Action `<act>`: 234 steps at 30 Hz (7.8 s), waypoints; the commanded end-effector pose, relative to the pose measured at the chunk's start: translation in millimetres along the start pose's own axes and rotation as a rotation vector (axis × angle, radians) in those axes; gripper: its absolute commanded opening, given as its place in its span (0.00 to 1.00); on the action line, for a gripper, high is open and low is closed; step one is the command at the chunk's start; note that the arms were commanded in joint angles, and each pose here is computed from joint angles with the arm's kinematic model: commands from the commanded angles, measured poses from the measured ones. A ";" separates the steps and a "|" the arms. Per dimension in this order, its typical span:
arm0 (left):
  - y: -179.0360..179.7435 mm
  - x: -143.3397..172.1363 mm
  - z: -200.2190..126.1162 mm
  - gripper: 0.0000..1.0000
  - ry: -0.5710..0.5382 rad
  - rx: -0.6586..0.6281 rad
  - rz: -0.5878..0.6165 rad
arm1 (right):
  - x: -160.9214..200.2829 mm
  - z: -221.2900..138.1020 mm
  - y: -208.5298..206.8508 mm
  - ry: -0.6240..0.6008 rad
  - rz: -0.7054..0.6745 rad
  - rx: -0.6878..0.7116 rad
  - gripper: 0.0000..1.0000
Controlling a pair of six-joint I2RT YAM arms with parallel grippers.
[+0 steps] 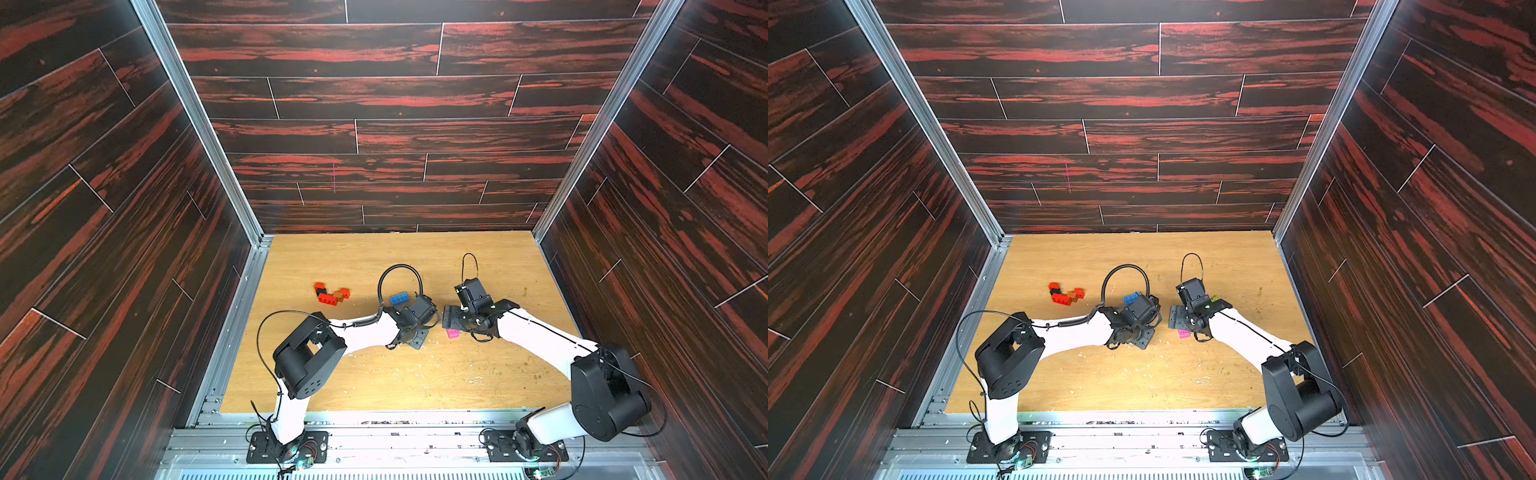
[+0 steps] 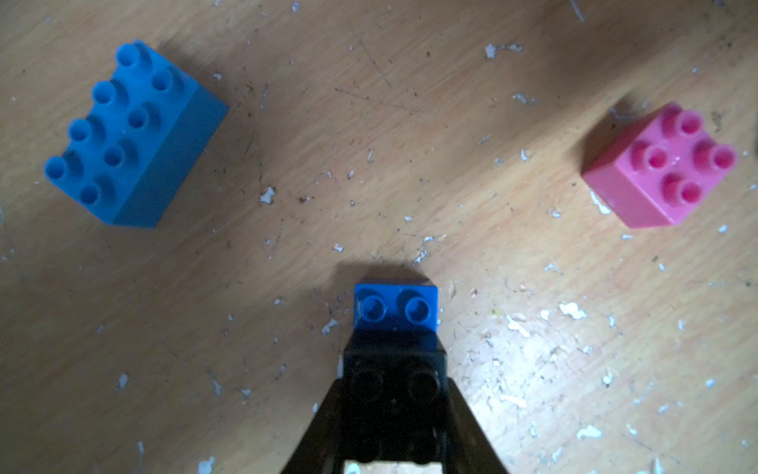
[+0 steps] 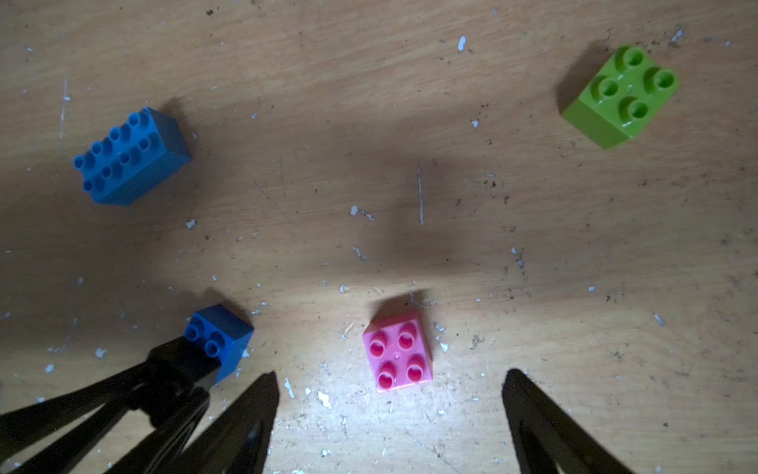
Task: Assemble the letter v with lego
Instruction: Assemble the lego brick with the lego brick, then pick up the lego brick from the center of the board, then assemble the lego brick with the lego brick.
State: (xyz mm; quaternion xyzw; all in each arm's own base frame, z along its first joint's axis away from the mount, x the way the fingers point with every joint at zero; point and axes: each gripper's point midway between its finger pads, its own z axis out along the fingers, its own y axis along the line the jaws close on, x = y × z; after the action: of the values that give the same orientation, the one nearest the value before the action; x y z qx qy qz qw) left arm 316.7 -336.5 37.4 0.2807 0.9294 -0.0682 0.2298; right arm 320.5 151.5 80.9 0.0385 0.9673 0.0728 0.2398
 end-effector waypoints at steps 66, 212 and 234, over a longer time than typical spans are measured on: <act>19.6 -18.1 -12.8 0.60 -0.038 -0.058 -0.027 | 22.5 21.5 -5.6 0.093 -0.004 0.016 0.88; 126.0 -55.4 14.2 0.25 -0.033 0.173 0.300 | 22.4 39.5 50.5 0.099 -0.246 -0.062 0.88; 105.2 -12.7 26.9 0.25 0.101 0.262 0.181 | 22.5 36.0 50.6 0.092 -0.254 -0.059 0.88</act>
State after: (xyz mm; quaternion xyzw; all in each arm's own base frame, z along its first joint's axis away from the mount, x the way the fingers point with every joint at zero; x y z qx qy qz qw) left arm 427.3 -272.4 47.3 0.4070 0.8736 -0.1493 0.2212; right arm 322.6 208.8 47.9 -0.0961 0.9700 0.0759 0.2102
